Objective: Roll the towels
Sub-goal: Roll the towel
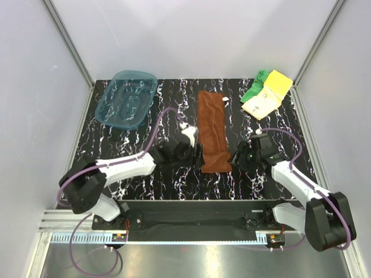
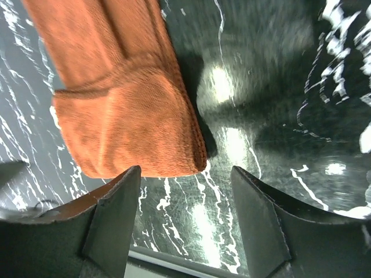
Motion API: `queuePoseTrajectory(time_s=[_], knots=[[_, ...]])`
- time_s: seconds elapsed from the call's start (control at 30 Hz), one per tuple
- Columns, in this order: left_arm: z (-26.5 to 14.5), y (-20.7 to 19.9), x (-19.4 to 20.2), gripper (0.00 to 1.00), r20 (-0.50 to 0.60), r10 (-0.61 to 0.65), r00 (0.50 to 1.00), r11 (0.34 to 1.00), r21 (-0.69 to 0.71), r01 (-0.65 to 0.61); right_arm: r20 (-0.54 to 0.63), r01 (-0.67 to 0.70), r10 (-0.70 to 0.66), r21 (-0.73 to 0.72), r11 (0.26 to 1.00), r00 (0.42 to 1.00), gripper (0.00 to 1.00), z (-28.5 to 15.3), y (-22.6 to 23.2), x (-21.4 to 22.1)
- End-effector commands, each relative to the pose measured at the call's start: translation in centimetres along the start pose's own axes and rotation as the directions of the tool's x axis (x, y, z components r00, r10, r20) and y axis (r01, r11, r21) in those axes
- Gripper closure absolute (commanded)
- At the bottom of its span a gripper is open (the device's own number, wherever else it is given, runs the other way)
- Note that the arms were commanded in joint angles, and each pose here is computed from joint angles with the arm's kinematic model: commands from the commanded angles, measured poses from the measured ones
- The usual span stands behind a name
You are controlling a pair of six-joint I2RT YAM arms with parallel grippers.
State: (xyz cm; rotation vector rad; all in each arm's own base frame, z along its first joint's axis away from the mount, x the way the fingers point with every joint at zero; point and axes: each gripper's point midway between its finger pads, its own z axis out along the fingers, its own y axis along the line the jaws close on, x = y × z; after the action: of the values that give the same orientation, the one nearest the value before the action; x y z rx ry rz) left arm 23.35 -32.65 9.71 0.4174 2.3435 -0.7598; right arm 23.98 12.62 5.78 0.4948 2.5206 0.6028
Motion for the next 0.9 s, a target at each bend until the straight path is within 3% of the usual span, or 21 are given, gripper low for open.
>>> queuePoseTrajectory(time_s=[0.0,0.17,0.3,0.57,0.67,0.7,0.77,0.8,0.87], knots=[[1.7,-1.6,3.4,0.32,-0.046,-0.056,0.997,0.997,0.054,0.059,-0.009,-0.039,0.039,-0.099,0.994,0.999,0.3,0.9,1.9,-0.2],[4.0,-1.5,6.2,0.33,-0.094,-0.105,0.99,0.994,0.032,0.108,-0.029,-0.039,0.036,-0.099,0.994,0.999,0.3,1.9,1.7,0.1],[5.0,-1.8,6.3,0.33,-0.096,-0.121,0.988,0.992,0.03,0.124,-0.058,-0.046,0.041,-0.094,0.994,0.997,0.32,2.8,1.3,0.7],[5.9,-1.4,6.2,0.37,-0.093,-0.135,0.986,0.991,-0.008,0.135,-0.086,-0.068,0.061,-0.083,0.994,0.994,0.49,3.4,0.4,2.0],[6.3,-1.0,7.1,0.48,-0.113,-0.155,0.982,0.988,-0.021,0.153,-0.101,-0.071,0.061,-0.097,0.993,0.993,0.61,3.6,0.6,2.2],[6.4,-0.9,7.3,0.58,-0.118,-0.158,0.98,0.987,-0.022,0.156,-0.108,-0.074,0.063,-0.104,0.992,0.992,0.7,3.6,0.7,2.4],[6.5,-0.7,7.9,0.67,-0.13,-0.164,0.978,0.986,-0.026,0.162,-0.115,-0.077,0.065,-0.106,0.991,0.991,0.79,3.6,0.7,2.6],[6.5,-0.6,8.0,0.78,-0.132,-0.166,0.977,0.986,-0.031,0.163,-0.121,-0.081,0.067,-0.111,0.991,0.99,0.88,3.5,0.7,2.8],[6.1,-0.4,8.3,0.85,-0.141,-0.172,0.975,0.985,-0.039,0.168,-0.123,-0.085,0.071,-0.114,0.99,0.99,0.95,3.0,0.7,3.0]])
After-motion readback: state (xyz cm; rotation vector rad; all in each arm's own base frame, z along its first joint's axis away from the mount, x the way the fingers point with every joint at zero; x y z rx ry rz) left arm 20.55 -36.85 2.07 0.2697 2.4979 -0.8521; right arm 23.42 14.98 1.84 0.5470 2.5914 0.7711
